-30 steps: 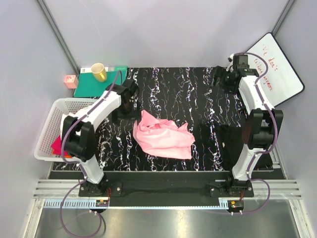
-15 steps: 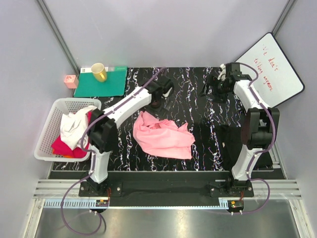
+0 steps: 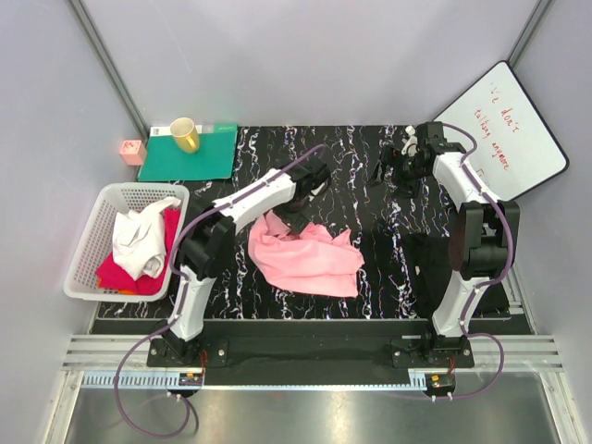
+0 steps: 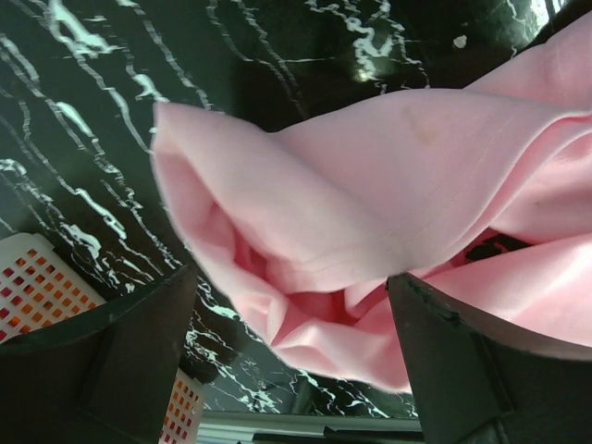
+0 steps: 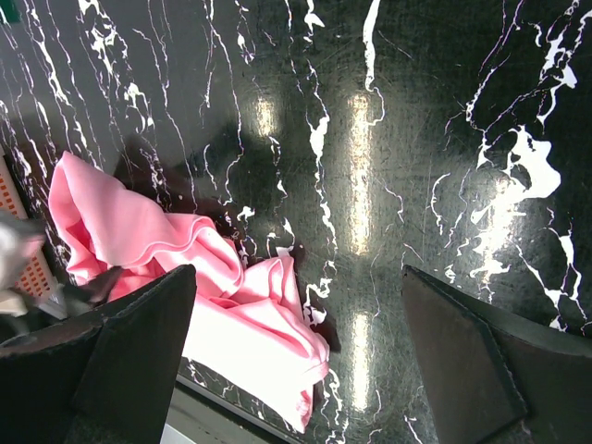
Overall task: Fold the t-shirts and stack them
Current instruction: Flatten out the tshirt
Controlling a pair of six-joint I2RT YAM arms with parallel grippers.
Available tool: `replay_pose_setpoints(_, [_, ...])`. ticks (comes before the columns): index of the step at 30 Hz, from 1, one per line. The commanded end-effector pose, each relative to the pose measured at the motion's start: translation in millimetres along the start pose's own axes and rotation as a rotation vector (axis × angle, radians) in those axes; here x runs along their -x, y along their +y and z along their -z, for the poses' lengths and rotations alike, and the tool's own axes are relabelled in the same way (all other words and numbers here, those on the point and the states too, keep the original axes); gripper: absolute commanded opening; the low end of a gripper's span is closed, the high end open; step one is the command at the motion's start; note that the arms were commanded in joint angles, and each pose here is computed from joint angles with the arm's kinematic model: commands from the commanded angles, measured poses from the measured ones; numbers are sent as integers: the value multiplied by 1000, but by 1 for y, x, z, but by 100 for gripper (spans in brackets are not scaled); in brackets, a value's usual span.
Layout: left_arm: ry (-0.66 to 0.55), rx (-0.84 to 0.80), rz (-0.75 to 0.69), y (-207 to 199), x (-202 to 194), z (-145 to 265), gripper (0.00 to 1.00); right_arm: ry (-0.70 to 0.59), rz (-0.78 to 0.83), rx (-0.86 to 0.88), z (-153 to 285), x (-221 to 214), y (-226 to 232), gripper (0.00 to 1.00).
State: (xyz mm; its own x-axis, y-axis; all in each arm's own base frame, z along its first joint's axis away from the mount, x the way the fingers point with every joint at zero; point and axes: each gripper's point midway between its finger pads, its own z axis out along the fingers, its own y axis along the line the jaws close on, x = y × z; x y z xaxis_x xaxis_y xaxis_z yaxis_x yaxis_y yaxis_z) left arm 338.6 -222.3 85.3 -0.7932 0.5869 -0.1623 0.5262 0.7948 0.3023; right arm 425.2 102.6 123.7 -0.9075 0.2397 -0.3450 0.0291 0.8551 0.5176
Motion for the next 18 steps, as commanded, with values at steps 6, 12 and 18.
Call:
replay_pose_setpoints(6, [-108, -59, -38, -27, 26, 19, 87, -70, 41, 37, 23, 22, 21, 100])
replay_pose_setpoints(12, [-53, 20, -53, -28, 24, -12, 40, -67, 48, 40, 24, 20, 22, 100])
replay_pose_setpoints(18, [-33, 156, -15, -10, 28, -27, 0, -54, 54, 42, 24, 19, 22, 100])
